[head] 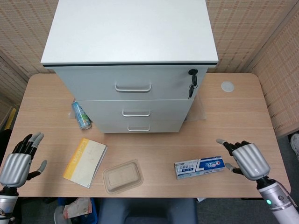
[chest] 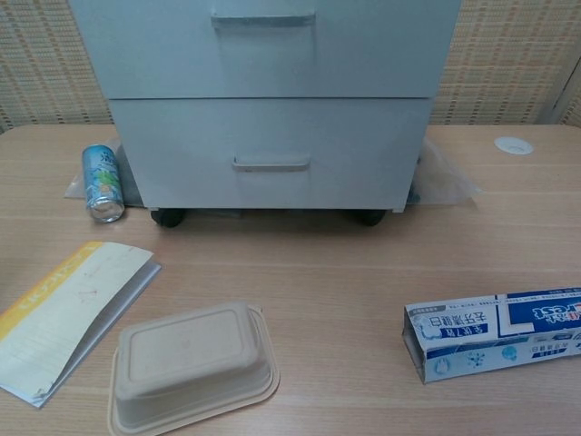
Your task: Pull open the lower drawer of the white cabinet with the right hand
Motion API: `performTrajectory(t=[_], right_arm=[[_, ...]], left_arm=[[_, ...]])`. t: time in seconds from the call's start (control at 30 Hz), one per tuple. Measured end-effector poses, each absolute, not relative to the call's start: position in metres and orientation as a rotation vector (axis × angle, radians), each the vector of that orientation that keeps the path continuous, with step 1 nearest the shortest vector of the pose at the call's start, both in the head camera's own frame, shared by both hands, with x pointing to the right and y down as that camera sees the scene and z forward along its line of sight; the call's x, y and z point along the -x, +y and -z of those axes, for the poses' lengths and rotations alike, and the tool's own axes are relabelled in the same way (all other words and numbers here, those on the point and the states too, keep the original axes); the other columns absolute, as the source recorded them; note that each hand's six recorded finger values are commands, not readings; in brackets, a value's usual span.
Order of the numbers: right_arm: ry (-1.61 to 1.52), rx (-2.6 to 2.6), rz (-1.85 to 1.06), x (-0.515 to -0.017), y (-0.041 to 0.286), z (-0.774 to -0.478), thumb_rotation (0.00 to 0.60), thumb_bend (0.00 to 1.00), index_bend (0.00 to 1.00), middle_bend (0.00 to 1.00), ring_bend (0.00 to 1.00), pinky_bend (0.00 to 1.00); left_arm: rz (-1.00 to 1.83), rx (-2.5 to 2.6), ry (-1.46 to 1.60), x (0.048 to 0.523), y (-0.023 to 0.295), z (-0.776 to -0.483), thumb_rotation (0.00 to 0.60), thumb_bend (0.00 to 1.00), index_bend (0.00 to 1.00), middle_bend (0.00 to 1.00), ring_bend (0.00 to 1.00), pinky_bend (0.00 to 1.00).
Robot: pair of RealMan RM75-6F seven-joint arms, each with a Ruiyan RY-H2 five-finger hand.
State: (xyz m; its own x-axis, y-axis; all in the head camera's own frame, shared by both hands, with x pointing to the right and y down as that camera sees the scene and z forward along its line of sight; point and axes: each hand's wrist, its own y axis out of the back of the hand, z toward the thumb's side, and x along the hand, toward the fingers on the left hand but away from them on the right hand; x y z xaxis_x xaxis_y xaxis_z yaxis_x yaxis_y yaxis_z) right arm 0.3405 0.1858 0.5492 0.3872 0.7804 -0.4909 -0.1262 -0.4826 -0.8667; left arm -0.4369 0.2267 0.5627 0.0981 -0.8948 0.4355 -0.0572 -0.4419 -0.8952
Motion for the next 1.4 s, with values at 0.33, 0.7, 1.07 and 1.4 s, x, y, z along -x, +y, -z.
performTrajectory(t=[0.33,0.7,1.07,1.4], right_arm=[[-0.379,1.795,-1.221,-0.28,0.166,-0.579,0.6,0.26,0.09,0.86,0.87,0.75],[-0.245,1.87,-1.151,-0.201,0.147,-0.599,0.6,0.28,0.05,0.91,0.94,0.76],[-0.172,1.897,-1.112,-0.144,0.143,-0.615,0.6,0.31,0.09,0.91,0.94,0.76],[-0.165,1.858,-1.162,-0.123,0.134,-0.634,0.6,0.31,0.09,0.91,0.94,0.76]], left_arm=[[1.423,1.637,0.951,0.437,0.228,-0.561,0.6,0.35,0.05,0.08,0.06,0.16],[1.417,1.64,0.949,0.437,0.229,-0.56,0.6,0.35,0.05,0.08,0.06,0.16],[1.425,1.64,0.949,0.439,0.23,-0.561,0.6,0.35,0.05,0.08,0.06,0.16],[1.424,1.644,0.946,0.44,0.23,-0.563,0.6,0.35,0.05,0.08,0.06,0.16]])
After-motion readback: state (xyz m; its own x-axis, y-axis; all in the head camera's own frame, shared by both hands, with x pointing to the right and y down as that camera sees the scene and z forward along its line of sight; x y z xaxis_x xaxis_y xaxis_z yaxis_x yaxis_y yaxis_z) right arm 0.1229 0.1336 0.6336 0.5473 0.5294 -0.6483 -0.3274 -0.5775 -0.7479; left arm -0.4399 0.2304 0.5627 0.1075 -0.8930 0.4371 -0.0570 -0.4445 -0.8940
